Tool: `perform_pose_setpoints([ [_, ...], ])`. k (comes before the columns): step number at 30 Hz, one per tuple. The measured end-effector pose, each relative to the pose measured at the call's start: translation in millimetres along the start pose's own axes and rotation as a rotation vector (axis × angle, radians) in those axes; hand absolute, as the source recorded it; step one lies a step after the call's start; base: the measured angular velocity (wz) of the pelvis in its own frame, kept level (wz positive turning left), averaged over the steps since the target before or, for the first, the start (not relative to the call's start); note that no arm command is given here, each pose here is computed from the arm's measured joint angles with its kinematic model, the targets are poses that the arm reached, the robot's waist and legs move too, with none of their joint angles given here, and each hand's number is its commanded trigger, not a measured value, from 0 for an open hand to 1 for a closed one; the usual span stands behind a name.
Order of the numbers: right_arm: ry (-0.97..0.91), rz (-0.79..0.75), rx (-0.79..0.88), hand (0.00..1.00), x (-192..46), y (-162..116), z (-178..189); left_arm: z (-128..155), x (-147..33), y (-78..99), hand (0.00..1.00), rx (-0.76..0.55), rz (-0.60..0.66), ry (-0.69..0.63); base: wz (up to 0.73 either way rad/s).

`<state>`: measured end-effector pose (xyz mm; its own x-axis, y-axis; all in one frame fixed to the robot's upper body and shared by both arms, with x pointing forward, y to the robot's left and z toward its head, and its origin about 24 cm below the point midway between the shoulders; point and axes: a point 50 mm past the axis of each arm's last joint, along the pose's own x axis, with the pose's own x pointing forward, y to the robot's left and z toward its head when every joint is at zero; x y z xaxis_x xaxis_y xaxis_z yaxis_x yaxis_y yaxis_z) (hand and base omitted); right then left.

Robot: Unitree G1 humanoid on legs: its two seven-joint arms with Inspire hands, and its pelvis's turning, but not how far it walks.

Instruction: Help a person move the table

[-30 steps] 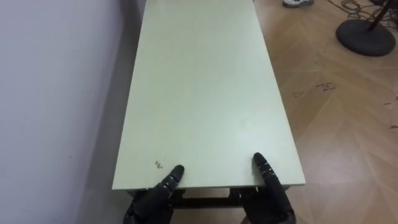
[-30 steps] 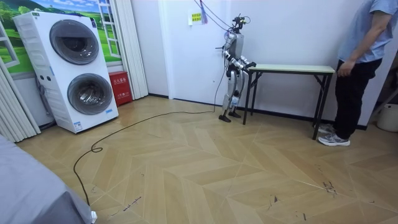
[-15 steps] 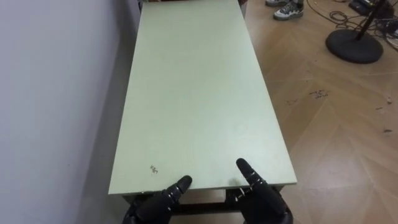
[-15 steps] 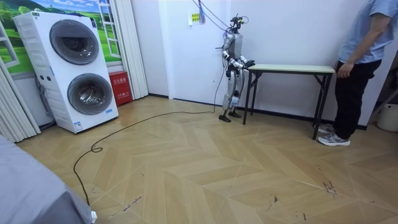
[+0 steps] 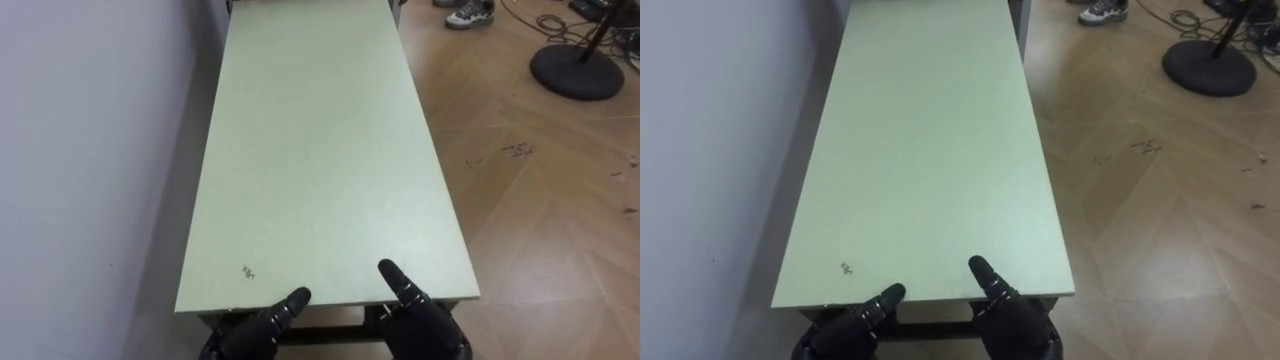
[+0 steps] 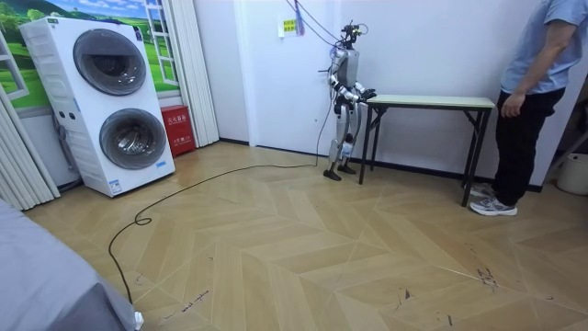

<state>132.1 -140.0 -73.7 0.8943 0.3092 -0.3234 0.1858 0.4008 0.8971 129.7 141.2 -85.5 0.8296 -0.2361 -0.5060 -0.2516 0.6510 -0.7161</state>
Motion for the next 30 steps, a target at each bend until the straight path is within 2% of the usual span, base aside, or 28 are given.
perform_pose_setpoints([
  [4, 0.025, 0.011, -0.041, 0.0, -2, -2, 1, 1, -0.6, 0.8, 0.0, 0.01, -0.013, 0.003, 0.01],
  [11, 0.174, 0.023, -0.249, 0.0, -4, -18, -7, -1, -4.7, 16.7, 0.0, 0.118, -0.027, 0.07, 0.06],
  [14, 0.235, 0.049, -0.352, 0.0, -6, -19, -8, -4, -5.9, 18.1, 0.0, 0.201, -0.041, 0.112, 0.04],
  [20, 0.375, 0.057, -0.534, 0.0, -13, -28, -9, -5, -8.3, 17.8, 0.0, 0.286, -0.122, 0.173, 0.0],
  [25, 0.434, 0.007, -0.6, 0.0, -20, -40, -7, -8, -11.0, 28.6, 0.0, 0.373, -0.109, 0.238, 0.0],
  [30, 0.466, -0.067, -0.614, 0.0, -26, -54, -4, -11, -14.6, 41.0, 0.0, 0.371, -0.059, 0.273, 0.0],
])
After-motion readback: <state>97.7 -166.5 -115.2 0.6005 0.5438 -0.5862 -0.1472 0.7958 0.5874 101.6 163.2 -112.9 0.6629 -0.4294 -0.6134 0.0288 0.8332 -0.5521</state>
